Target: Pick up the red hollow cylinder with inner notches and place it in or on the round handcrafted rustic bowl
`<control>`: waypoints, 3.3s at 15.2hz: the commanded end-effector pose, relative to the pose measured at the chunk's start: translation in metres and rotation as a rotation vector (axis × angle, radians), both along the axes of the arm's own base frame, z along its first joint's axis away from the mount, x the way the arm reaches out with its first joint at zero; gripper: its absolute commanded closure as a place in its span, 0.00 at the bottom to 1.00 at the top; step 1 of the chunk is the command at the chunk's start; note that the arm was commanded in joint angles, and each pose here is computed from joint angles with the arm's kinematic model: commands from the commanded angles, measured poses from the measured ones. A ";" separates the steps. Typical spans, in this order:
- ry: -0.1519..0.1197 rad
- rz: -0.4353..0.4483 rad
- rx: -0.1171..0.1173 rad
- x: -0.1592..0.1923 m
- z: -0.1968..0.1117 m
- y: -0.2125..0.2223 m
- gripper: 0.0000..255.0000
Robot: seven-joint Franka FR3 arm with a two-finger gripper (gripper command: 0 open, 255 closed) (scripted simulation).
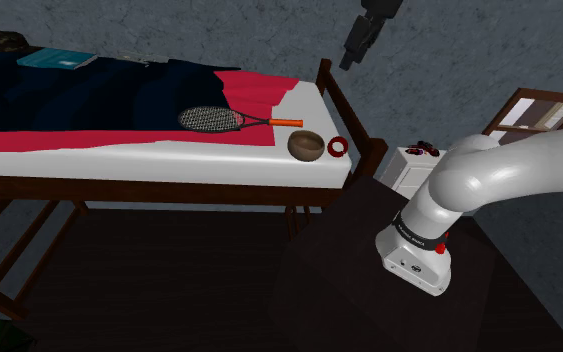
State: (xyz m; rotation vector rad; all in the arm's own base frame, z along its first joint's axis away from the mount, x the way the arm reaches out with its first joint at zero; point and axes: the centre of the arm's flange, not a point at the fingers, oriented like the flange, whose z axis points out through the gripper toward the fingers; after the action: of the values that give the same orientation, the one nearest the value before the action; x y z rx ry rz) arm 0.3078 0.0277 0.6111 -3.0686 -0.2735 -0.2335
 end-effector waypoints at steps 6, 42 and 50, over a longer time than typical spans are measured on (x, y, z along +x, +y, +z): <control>0.007 -0.007 0.013 0.014 -0.044 -0.050 0.00; 0.058 -0.057 0.110 0.091 -0.381 -0.391 0.00; 0.063 -0.062 0.120 0.100 -0.441 -0.422 0.00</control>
State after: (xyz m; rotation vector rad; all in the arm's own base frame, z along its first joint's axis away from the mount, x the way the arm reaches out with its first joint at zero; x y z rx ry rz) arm 0.4069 -0.3941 0.1756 -2.9619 -0.1549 -0.1485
